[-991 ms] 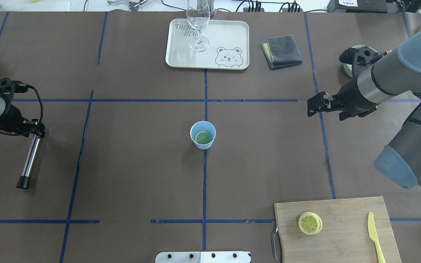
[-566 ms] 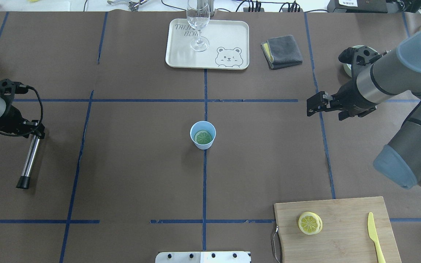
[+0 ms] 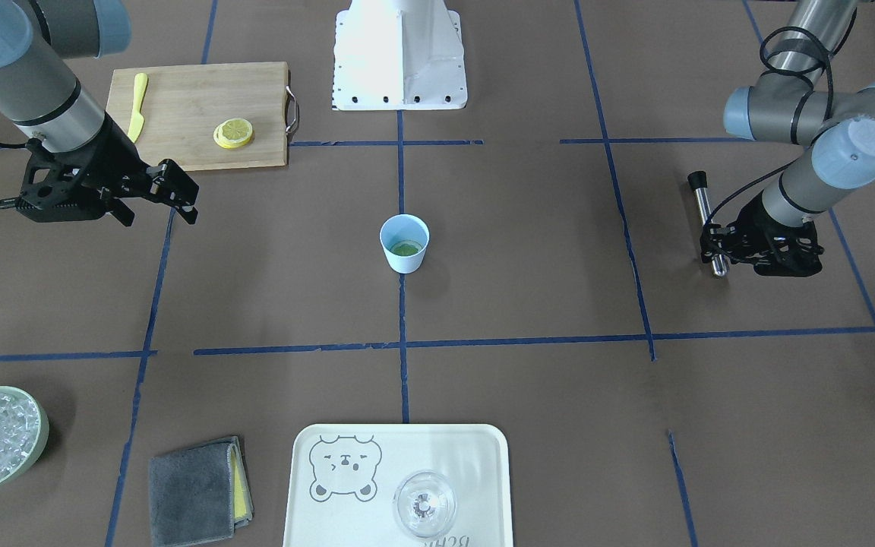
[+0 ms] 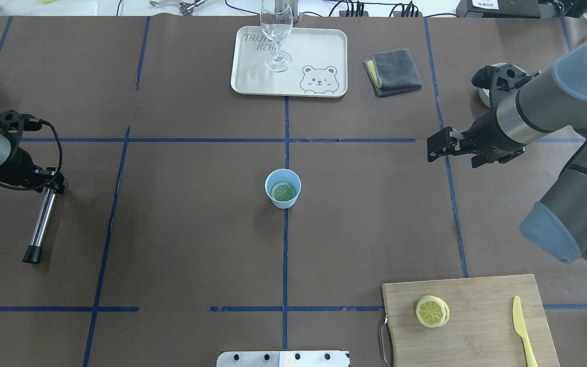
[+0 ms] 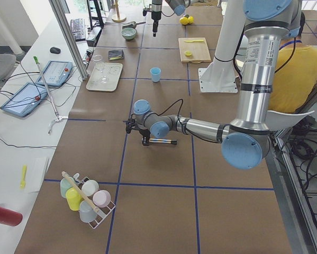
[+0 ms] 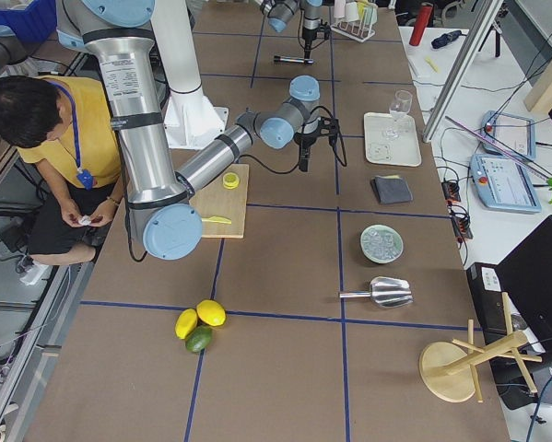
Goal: Squeeze lemon into cup
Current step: 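Lower the left gripper onto the steel muddler and grasp it, then lift the muddler with the left gripper and carry it over the cup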
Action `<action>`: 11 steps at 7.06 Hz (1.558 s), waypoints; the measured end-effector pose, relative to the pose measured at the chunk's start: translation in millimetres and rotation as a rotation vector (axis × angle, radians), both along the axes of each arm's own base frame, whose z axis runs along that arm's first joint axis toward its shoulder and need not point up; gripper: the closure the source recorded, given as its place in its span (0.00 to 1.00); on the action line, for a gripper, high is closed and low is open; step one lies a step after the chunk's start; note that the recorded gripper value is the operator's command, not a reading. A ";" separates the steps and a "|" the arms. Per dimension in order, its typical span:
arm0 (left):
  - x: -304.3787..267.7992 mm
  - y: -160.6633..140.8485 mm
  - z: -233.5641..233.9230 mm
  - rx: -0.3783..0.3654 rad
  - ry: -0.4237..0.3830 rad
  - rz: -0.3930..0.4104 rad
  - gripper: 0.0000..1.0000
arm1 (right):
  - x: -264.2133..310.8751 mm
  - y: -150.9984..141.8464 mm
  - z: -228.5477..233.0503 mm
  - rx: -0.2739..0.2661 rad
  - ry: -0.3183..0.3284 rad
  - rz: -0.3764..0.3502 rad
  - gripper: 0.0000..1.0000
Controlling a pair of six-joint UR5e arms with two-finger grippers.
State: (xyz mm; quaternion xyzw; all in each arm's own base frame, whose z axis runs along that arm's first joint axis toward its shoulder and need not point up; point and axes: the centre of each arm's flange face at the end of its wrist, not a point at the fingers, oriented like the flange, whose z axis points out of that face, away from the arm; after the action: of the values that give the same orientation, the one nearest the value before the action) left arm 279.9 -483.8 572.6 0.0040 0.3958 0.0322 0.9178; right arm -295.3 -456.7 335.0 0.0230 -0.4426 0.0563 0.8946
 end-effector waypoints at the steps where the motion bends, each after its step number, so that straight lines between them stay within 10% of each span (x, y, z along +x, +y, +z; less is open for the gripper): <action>1: 1.8 0.1 -0.9 0.001 0.001 0.003 0.70 | -0.2 0.1 -0.1 0.000 0.000 0.000 0.00; 2: 3.2 0.5 -1.1 0.002 0.001 0.005 1.00 | -0.3 0.0 -0.2 0.000 0.000 0.000 0.00; 7: 3.0 3.5 -30.2 0.042 0.032 0.007 1.00 | -0.2 0.5 -1.0 0.000 -0.002 0.000 0.00; 11: -1.6 11.9 -170.1 0.246 0.194 0.007 1.00 | 1.4 1.2 -4.4 0.003 -0.010 -0.002 0.00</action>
State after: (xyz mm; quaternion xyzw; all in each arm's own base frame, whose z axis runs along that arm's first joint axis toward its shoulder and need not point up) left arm 278.2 -471.9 402.5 0.1180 0.4759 0.0832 0.8676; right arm -294.0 -455.5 330.5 0.0237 -0.4473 0.0548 0.8924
